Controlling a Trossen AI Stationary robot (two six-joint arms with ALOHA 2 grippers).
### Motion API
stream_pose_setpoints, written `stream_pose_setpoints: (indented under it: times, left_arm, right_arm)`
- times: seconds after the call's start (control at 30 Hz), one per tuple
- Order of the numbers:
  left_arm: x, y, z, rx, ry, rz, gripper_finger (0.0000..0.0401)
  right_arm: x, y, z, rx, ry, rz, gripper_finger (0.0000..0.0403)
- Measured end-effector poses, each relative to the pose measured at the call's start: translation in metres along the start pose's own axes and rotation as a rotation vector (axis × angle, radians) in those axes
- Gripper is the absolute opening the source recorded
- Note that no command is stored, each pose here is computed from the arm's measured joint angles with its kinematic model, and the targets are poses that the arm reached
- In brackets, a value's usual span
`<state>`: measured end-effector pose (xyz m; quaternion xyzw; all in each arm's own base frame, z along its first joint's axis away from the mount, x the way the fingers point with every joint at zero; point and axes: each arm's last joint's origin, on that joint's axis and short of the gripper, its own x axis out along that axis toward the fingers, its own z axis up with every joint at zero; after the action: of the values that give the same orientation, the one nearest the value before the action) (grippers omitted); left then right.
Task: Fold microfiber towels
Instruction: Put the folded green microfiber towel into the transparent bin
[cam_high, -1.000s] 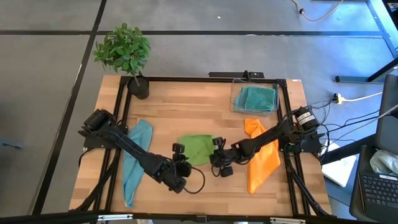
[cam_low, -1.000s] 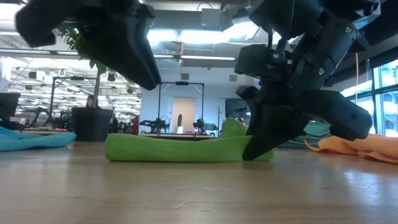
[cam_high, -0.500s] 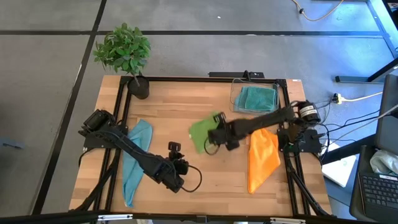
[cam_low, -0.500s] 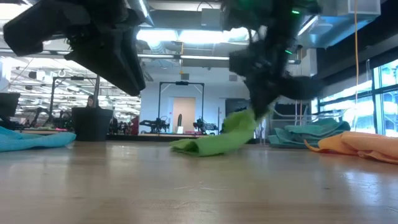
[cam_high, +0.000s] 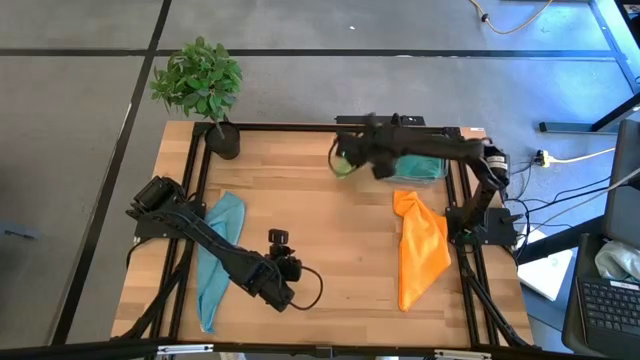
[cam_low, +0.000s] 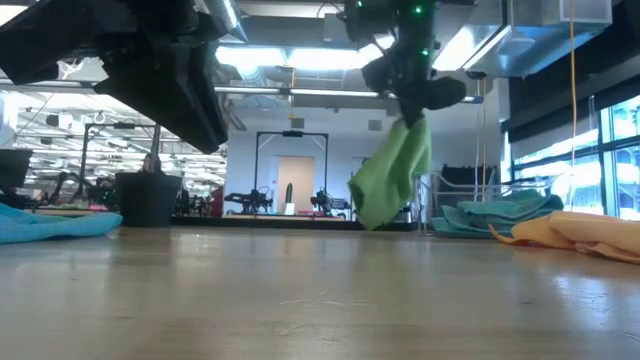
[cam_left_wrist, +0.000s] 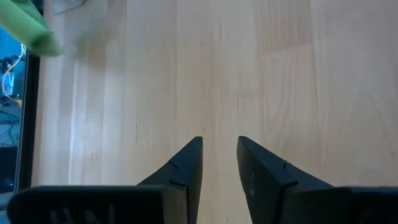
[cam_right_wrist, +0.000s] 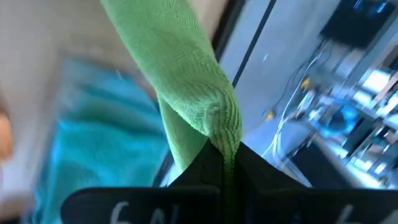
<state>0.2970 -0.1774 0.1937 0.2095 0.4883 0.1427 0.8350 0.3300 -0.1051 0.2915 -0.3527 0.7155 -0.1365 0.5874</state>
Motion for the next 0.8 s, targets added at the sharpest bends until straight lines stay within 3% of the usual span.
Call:
stream_pose_setpoints:
  times: [0.23, 0.47, 0.63, 0.7, 0.8]
  left_arm:
    - [0.0, 0.0, 0.0, -0.016, -0.001, 0.0, 0.0093]
    - [0.0, 0.0, 0.0, -0.013, 0.0, 0.0, 0.0093]
    - [0.001, 0.001, 0.001, -0.009, -0.006, 0.006, 0.0093]
    - [0.001, 0.002, 0.003, -0.014, -0.034, 0.047, 0.0093]
    - [0.002, 0.009, 0.012, -0.06, -0.16, 0.243, 0.0093]
  right_arm:
    - [0.026, -0.029, -0.042, 0.073, 0.161, 0.025, 0.0008]
    - [0.021, -0.045, -0.077, 0.193, 0.139, 0.036, 0.0008]
    - [0.005, -0.055, -0.098, 0.272, 0.108, -0.06, 0.0008]
    - [-0.004, -0.057, -0.105, 0.318, 0.074, -0.087, 0.0008]
    - [-0.018, -0.057, -0.116, 0.355, -0.011, -0.074, 0.0008]
